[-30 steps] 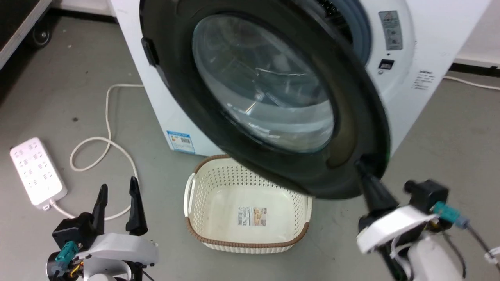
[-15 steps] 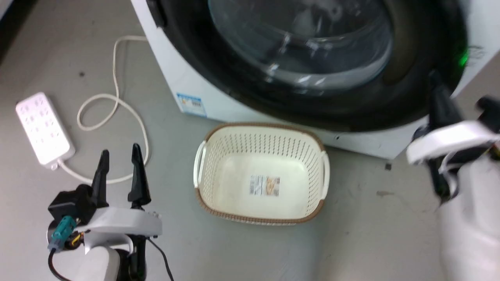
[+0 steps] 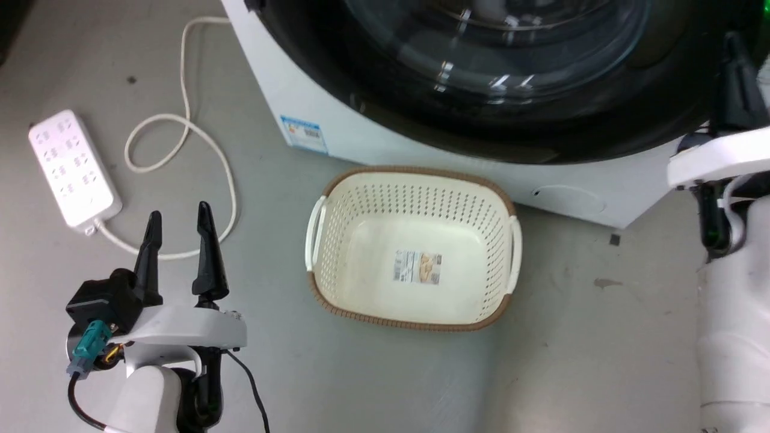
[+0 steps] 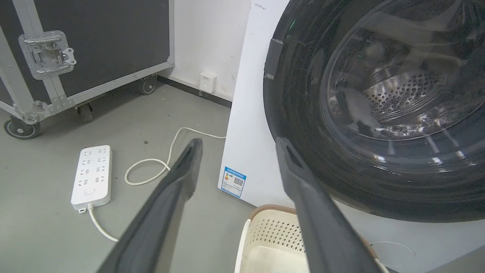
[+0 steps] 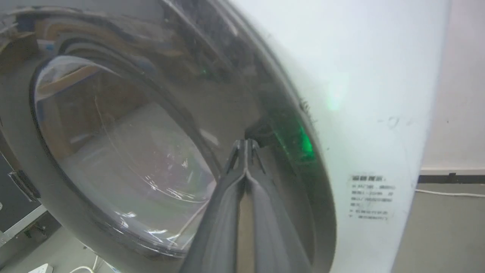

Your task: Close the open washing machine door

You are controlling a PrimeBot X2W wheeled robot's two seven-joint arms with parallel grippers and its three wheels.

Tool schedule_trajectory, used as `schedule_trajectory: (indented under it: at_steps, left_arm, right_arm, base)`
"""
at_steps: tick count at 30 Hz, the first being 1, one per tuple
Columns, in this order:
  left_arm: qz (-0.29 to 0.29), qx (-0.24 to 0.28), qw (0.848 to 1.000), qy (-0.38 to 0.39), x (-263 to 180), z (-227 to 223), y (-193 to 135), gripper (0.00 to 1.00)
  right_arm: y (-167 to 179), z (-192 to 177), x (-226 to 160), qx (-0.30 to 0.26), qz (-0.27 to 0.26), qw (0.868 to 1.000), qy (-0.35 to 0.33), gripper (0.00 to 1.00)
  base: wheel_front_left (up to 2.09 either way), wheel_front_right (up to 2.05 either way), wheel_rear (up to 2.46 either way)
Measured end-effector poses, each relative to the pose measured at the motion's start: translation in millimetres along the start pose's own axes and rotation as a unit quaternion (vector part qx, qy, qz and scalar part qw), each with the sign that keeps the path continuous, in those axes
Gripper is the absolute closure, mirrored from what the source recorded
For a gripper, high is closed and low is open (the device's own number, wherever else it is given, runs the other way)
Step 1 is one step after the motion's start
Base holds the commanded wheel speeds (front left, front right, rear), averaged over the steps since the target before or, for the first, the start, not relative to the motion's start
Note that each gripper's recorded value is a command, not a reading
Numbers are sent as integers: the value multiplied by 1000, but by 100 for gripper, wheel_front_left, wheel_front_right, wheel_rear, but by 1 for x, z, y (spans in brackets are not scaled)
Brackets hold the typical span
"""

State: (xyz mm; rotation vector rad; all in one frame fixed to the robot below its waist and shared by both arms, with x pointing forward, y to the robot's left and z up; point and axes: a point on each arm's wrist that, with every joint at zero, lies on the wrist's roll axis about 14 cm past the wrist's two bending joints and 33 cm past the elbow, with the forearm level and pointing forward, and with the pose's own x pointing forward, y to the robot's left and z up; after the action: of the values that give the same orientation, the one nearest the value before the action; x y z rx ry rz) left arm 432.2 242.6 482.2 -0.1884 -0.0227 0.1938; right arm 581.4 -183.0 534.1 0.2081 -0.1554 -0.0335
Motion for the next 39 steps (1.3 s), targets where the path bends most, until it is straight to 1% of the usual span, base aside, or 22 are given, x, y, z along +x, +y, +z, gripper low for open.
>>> schedule_trajectory:
  at_steps: [1,2,4,5,6,7,9,10,11,12,13,14,16,17,18,22,26,31,32,33,34,39]
  left_arm:
    - [-6,-3,1000,-9,0,7,-4,0]
    - [-6,-3,1000,-9,0,7,-4,0]
    - [-15,-4,1000,-26,-3,19,-9,0]
    - [-15,-4,1000,-26,-3,19,-9,0]
    - [-24,-4,999,-35,-6,26,-14,0]
    - [-24,-4,999,-35,-6,26,-14,0]
    - [-43,-3,998,-44,-11,33,-25,0]
    - [-43,-3,998,-44,-11,33,-25,0]
    - [-58,-1,997,-49,-15,37,-35,0]
    - [-58,-1,997,-49,-15,37,-35,0]
    - [-75,3,996,-54,-18,42,-46,0]
    - [-75,3,996,-54,-18,42,-46,0]
    - [-102,9,993,-55,-25,43,-62,0]
    - [-102,9,993,-55,-25,43,-62,0]
    - [-115,12,992,-54,-29,43,-71,0]
    - [-140,16,989,-44,-38,39,-86,0]
    - [-168,25,985,-23,-45,30,-100,0]
    - [-185,42,982,-3,-51,20,-105,0]
    - [-186,43,982,-1,-51,19,-105,0]
    - [-186,44,982,1,-52,18,-105,0]
    - [-186,45,982,4,-53,16,-104,0]
    - [-184,49,982,17,-55,9,-102,0]
  right_arm:
    - [-4,21,-4,5,-5,1000,-27,100]
    - [-4,21,-4,5,-5,1000,-27,100]
    - [-16,48,-24,12,-14,998,-61,100]
    - [-16,48,-24,12,-14,998,-61,100]
    - [-23,59,-44,5,-16,997,-72,100]
    - [-23,59,-44,5,-16,997,-72,100]
    - [-32,67,-78,-7,-17,997,-75,100]
    - [-32,67,-78,-7,-17,997,-75,100]
    - [-36,70,-102,-20,-16,997,-74,100]
    - [-36,70,-102,-20,-16,997,-74,100]
    - [-39,70,-125,-30,-15,997,-69,100]
    - [-39,70,-125,-30,-15,997,-69,100]
    - [-46,64,-159,-41,-20,998,-53,100]
    - [-46,64,-159,-41,-20,998,-53,100]
    - [-50,59,-179,-49,-24,998,-40,100]
    - [-54,49,-213,-55,-29,998,-13,100]
    - [-53,36,-236,-54,-28,998,14,100]
    - [-46,26,-245,-58,-17,997,40,100]
    - [-44,25,-245,-60,-14,997,45,70]
    - [-44,23,-246,-62,-13,997,51,9]
    - [-43,22,-247,-63,-13,996,54,0]
    - [-43,19,-247,-65,-11,996,68,0]
  base:
    - [0,0,0]
    - [0,0,0]
    - [0,0,0]
    - [0,0,0]
    - [0,0,0]
    - [0,0,0]
    - [0,0,0]
    - [0,0,0]
    - [0,0,0]
    - [0,0,0]
    - [0,0,0]
    - [0,0,0]
    - [0,0,0]
    - [0,0,0]
    - [0,0,0]
    - [0,0,0]
    - [0,0,0]
    - [0,0,0]
    - [0,0,0]
    - [0,0,0]
    - [0,0,0]
    - [0,0,0]
